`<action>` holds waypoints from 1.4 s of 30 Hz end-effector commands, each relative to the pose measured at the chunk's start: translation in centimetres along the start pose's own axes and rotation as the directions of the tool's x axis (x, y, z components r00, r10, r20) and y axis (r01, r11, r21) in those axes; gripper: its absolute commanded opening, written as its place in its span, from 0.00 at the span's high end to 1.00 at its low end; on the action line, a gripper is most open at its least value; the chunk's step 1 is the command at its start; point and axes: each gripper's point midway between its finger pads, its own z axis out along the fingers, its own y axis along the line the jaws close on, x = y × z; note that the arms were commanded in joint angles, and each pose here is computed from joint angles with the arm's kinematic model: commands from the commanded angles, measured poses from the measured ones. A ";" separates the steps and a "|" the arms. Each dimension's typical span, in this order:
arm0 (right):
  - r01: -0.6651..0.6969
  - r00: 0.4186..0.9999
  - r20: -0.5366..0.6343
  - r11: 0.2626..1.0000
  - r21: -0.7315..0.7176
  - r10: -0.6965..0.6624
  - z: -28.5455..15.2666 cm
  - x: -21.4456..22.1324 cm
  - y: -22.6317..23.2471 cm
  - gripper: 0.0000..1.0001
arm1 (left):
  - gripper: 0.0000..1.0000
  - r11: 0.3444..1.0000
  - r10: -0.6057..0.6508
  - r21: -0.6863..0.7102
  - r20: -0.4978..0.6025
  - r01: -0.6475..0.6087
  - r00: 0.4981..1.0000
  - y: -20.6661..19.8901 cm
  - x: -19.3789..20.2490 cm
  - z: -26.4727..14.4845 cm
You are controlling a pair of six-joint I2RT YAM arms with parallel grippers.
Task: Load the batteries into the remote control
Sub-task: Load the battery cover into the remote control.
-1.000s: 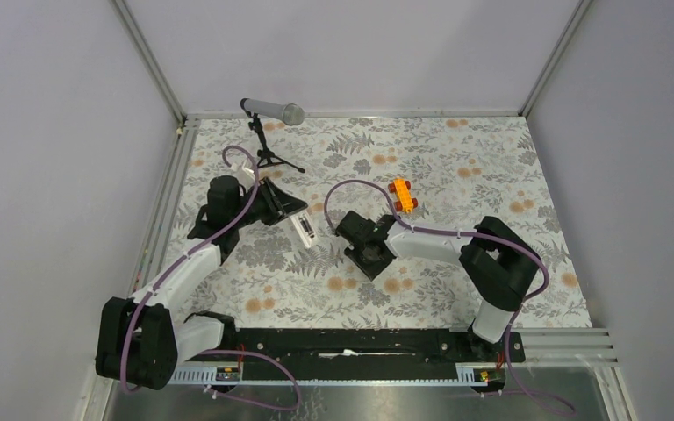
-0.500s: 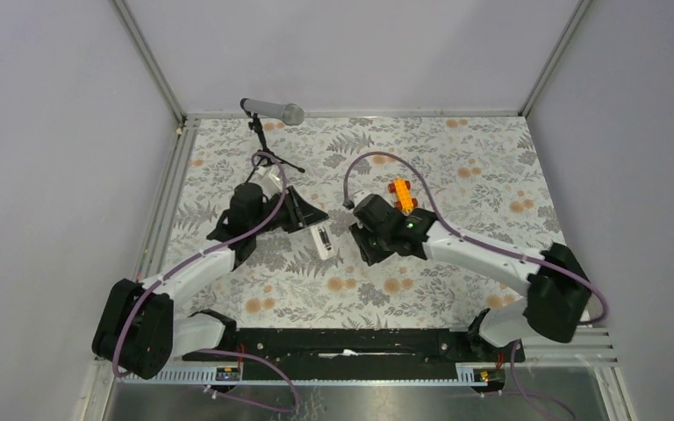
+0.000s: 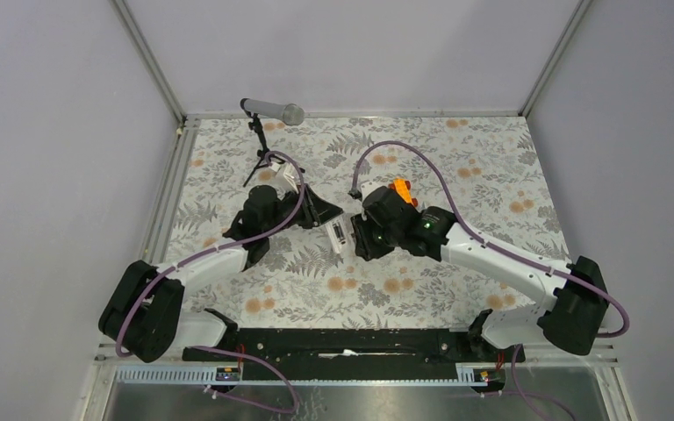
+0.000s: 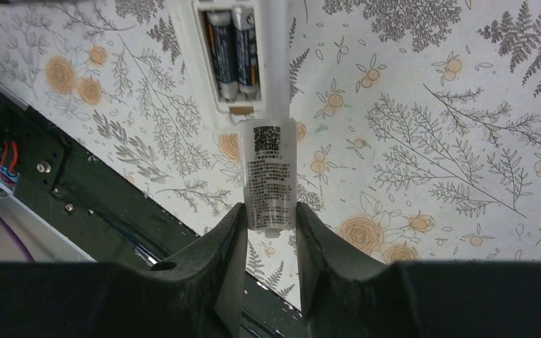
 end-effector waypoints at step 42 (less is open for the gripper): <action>-0.122 0.988 0.097 0.991 0.052 0.117 2.0 -4.2 0.4 0.71 | 1.00 0.987 -0.132 0.091 0.011 0.131 0.991 -4.7 -0.8 1.9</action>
